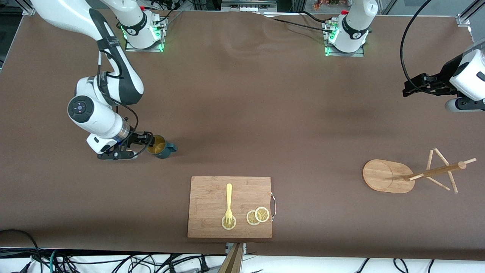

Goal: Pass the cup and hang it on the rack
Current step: 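Lower the right gripper and grasp the teal mug rim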

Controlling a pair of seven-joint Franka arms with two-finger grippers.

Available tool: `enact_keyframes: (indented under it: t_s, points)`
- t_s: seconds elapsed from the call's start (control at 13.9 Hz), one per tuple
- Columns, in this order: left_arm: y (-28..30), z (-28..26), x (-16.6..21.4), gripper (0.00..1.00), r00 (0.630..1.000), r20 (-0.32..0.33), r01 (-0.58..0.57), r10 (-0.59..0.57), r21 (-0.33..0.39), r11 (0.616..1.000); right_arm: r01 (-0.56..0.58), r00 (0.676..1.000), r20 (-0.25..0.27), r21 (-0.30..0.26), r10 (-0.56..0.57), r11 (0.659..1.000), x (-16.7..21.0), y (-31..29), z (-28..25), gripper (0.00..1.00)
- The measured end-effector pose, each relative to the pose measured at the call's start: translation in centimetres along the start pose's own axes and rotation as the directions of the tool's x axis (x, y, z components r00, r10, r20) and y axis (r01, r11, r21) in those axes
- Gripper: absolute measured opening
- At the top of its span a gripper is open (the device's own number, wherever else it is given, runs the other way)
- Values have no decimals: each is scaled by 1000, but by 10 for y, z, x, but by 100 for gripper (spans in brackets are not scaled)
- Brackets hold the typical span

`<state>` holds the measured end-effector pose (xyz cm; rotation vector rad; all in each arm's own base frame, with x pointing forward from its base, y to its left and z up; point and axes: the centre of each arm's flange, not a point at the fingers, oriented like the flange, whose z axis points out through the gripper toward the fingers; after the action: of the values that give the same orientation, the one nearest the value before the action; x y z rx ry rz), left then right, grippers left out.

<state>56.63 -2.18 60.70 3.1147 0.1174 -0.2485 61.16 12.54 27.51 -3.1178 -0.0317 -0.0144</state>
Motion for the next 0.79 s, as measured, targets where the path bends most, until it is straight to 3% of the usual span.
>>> enact_keyframes:
  t_s: [0.43, 0.51, 0.79]
  points:
    - [0, 0, 0, 100, 1000, 0, 0, 0, 0, 1000, -9, 1000, 26, -2, 9, 1000, -4, -5, 29, 91]
    - [0, 0, 0, 100, 1000, 0, 0, 0, 0, 1000, -12, 1000, 28, -2, 12, 1000, -4, -4, 33, 84]
    - [0, 0, 0, 100, 1000, 0, 0, 0, 0, 1000, -47, 998, 37, -4, 47, 999, -6, -4, 42, 37]
